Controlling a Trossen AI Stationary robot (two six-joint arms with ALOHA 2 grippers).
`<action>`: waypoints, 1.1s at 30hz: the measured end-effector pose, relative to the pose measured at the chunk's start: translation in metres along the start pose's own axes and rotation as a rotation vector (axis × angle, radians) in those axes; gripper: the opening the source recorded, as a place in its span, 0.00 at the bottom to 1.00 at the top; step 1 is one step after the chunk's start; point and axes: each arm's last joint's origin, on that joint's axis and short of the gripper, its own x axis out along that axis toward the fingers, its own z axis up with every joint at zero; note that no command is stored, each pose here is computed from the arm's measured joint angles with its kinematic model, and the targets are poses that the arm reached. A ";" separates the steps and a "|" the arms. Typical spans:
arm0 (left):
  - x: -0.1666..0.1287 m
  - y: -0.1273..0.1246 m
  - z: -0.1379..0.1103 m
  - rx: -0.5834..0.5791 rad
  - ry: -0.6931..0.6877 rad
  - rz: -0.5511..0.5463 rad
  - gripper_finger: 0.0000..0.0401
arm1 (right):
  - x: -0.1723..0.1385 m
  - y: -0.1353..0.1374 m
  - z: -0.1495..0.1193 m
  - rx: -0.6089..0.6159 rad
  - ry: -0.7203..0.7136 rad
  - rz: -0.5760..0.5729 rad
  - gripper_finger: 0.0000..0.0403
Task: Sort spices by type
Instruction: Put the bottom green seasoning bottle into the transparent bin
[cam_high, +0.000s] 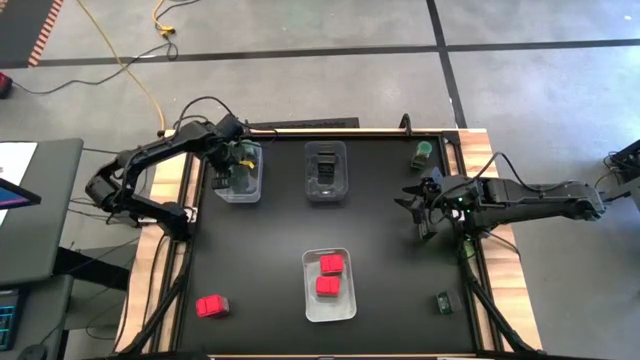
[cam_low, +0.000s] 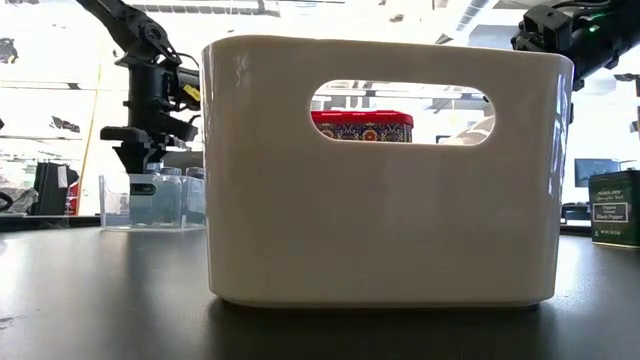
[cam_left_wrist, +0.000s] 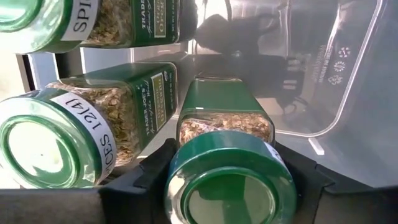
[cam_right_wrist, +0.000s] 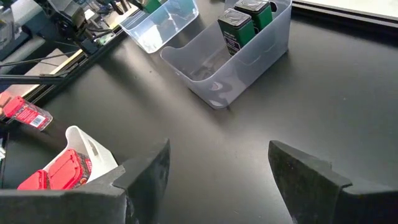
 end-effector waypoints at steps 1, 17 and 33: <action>0.000 0.000 0.000 -0.003 0.000 0.000 0.50 | 0.000 0.000 0.000 0.000 0.000 0.000 0.74; 0.000 0.000 -0.001 0.038 0.013 0.007 0.54 | 0.000 0.000 0.000 0.001 0.000 0.000 0.74; 0.000 0.000 0.000 0.055 0.010 0.008 0.54 | 0.000 0.000 0.000 0.010 0.000 0.000 0.74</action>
